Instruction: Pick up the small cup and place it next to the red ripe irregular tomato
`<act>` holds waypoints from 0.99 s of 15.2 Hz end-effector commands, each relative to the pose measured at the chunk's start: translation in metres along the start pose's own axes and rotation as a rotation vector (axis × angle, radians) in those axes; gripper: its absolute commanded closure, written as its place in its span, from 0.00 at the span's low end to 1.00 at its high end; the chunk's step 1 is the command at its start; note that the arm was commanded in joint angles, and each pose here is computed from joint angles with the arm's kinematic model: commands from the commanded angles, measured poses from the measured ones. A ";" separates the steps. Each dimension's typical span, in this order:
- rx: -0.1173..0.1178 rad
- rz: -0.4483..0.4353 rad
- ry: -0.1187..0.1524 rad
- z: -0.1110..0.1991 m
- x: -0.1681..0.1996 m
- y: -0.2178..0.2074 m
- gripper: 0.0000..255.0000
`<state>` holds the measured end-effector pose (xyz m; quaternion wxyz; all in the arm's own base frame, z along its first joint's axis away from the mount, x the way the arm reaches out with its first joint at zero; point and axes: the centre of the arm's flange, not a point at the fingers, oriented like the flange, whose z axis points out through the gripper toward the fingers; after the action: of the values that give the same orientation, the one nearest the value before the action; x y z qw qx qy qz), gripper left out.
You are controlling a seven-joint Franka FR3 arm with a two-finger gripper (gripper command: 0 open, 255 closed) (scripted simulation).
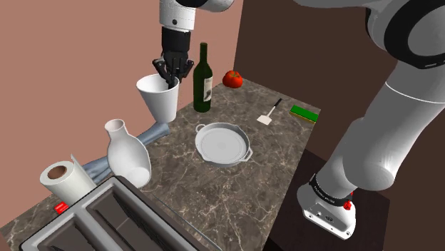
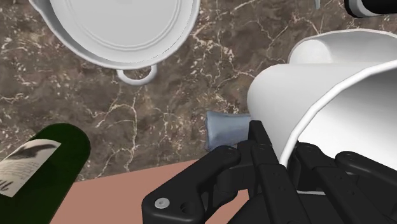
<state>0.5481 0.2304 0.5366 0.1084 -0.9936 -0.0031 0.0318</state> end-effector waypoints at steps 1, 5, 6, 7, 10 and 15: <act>0.000 0.000 0.000 -0.010 -0.001 -0.002 1.00; 0.000 0.000 0.000 -0.021 -0.001 0.049 1.00; 0.000 0.000 0.000 -0.024 -0.002 0.062 1.00; 0.000 0.000 0.000 -0.027 -0.002 0.075 1.00; 0.000 0.000 0.000 -0.036 -0.002 0.113 1.00; 0.000 0.000 0.000 -0.050 -0.002 0.178 1.00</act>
<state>0.5503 0.0588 0.5482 0.1081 -0.9936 -0.0025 0.0319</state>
